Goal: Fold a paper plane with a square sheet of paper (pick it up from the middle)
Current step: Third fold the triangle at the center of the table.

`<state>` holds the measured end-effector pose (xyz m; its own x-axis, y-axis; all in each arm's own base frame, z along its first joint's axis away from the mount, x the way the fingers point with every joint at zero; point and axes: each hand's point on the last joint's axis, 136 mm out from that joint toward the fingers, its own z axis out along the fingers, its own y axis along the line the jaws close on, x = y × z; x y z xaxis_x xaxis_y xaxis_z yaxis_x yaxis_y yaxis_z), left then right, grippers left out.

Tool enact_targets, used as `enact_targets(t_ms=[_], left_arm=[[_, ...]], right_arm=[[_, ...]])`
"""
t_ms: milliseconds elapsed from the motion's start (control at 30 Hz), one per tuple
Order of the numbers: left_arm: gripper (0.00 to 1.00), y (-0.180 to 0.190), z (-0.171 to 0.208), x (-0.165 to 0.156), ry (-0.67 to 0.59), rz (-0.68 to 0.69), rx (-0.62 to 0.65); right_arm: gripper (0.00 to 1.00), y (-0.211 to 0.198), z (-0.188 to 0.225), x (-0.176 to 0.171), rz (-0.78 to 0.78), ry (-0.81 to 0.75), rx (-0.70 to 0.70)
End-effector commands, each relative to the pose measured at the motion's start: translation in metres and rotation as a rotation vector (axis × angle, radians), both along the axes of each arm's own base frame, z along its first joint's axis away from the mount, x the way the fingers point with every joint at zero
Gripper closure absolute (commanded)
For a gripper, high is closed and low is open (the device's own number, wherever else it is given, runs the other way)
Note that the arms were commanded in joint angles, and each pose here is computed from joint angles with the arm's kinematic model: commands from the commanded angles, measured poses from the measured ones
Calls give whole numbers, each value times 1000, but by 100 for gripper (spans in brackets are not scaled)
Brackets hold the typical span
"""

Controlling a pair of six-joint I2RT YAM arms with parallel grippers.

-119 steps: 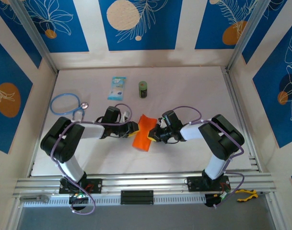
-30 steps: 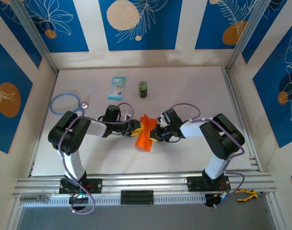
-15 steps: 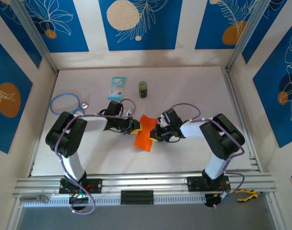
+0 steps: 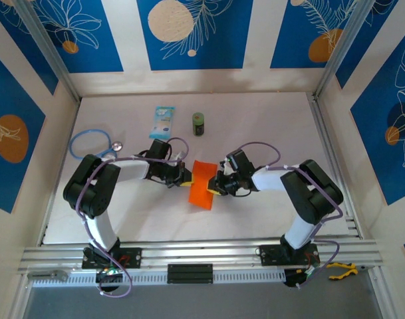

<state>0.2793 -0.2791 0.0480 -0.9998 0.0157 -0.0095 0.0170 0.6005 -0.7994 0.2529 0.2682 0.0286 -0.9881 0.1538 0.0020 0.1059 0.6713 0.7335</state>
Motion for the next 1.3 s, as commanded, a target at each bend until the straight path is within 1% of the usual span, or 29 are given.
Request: enact_targets(t_ms=[0, 67, 200, 267, 400, 500, 567, 633, 733, 867, 967, 1133, 1267], left_arm=[[100, 4, 3, -3, -12, 24, 25], [100, 5, 7, -3, -15, 49, 12], [100, 9, 8, -4, -8, 108, 3], [100, 12, 9, -6, -2, 140, -5], [100, 17, 10, -9, 14, 200, -16], [100, 22, 10, -12, 19, 231, -4], [100, 24, 12, -13, 18, 237, 4], [100, 24, 13, -12, 18, 240, 6], [100, 24, 14, -11, 25, 254, 5], [100, 25, 12, -11, 42, 272, 8], [100, 25, 12, -10, 50, 283, 5], [100, 25, 14, -10, 64, 294, 1], [100, 24, 16, -10, 70, 292, -4]], right_arm=[[79, -8, 20, 2, -14, -61, -15], [76, -16, 28, 1, -32, -96, -46], [73, -32, 37, -4, -51, -148, -107], [70, -36, 43, -7, -49, -187, -117], [68, -33, 55, -13, -17, -293, -141], [65, -27, 63, -16, 13, -446, -213], [63, -20, 66, -19, 55, -592, -269], [55, -12, 69, -24, 99, -716, -303], [45, 5, 76, -35, 196, -856, -300], [44, 34, 84, -55, 363, -1064, -341], [44, 52, 83, -63, 443, -1172, -409], [44, 72, 75, -64, 496, -1287, -539], [44, 79, 64, -63, 517, -1309, -606]])
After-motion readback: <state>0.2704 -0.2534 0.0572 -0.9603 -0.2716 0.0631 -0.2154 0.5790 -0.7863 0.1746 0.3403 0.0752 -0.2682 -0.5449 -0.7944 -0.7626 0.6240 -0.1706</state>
